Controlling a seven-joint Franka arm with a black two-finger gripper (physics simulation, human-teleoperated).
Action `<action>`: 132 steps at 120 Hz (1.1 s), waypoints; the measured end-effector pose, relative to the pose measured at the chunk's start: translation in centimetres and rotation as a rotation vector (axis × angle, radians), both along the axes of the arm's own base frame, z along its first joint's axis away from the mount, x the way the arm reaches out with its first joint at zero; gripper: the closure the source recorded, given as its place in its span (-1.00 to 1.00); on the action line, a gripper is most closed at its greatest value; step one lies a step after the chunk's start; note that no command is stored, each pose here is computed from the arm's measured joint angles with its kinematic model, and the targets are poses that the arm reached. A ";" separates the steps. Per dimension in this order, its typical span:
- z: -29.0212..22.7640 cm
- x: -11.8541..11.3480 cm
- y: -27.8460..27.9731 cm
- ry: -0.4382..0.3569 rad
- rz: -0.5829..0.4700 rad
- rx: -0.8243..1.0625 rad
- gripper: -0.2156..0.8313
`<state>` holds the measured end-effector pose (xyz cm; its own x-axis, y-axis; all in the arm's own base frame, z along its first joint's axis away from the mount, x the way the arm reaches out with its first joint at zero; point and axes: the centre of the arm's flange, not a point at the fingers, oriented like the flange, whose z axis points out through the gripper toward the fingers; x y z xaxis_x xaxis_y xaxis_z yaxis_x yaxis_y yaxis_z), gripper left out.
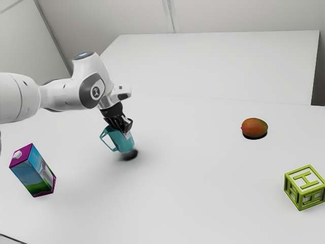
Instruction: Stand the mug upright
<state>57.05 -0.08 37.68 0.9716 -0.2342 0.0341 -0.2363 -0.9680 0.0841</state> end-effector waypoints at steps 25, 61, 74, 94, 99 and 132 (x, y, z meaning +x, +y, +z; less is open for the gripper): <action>-1.0 -0.9 -0.2 -0.022 -0.037 0.067 0.88; -1.5 -1.2 -0.5 -0.047 -0.052 0.133 0.88; -2.0 -0.8 -0.6 -0.046 -0.048 0.146 0.88; -2.6 -0.4 -0.6 -0.041 -0.034 0.154 0.88; -2.8 -0.3 -0.6 -0.040 -0.030 0.155 0.88; -4.0 -0.2 -0.6 -0.024 -0.004 0.153 0.88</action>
<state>56.86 -0.63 33.73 0.9700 -0.2424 0.0211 -0.2404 -0.9681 -0.0701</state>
